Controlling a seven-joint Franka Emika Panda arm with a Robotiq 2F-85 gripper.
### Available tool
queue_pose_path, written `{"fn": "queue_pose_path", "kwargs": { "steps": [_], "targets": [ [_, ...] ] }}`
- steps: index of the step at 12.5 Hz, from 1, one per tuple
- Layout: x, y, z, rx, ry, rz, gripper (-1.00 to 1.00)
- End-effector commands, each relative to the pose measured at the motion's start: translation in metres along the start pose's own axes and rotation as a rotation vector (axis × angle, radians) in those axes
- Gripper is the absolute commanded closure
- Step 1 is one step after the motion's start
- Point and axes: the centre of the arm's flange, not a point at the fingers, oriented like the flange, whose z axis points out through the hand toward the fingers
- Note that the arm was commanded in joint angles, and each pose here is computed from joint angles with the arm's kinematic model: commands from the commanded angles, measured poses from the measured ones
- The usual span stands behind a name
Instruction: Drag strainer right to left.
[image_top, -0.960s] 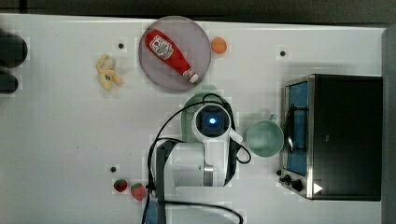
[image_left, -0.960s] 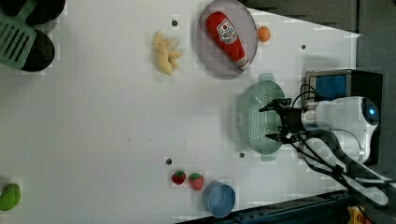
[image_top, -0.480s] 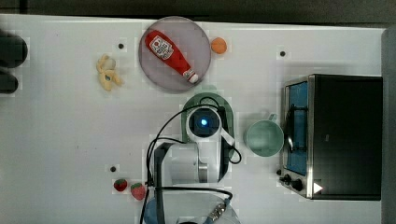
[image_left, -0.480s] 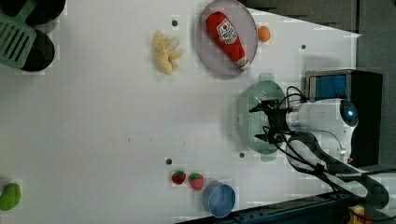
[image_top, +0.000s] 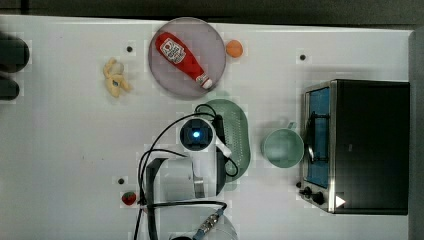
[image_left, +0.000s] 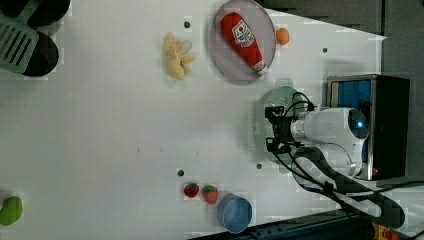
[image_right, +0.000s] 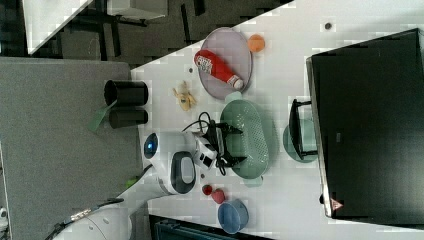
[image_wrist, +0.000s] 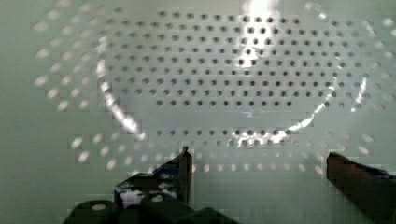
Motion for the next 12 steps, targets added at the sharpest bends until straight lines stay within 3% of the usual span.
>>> {"fn": "queue_pose_path", "kwargs": {
  "steps": [1,8,12],
  "targets": [
    [0.000,-0.009,-0.009,0.020,-0.001,0.055,-1.00],
    [-0.069,-0.009,-0.007,0.005,-0.094,0.069,-1.00],
    [-0.124,-0.011,-0.014,0.001,-0.112,0.120,-1.00]
  ]
}}
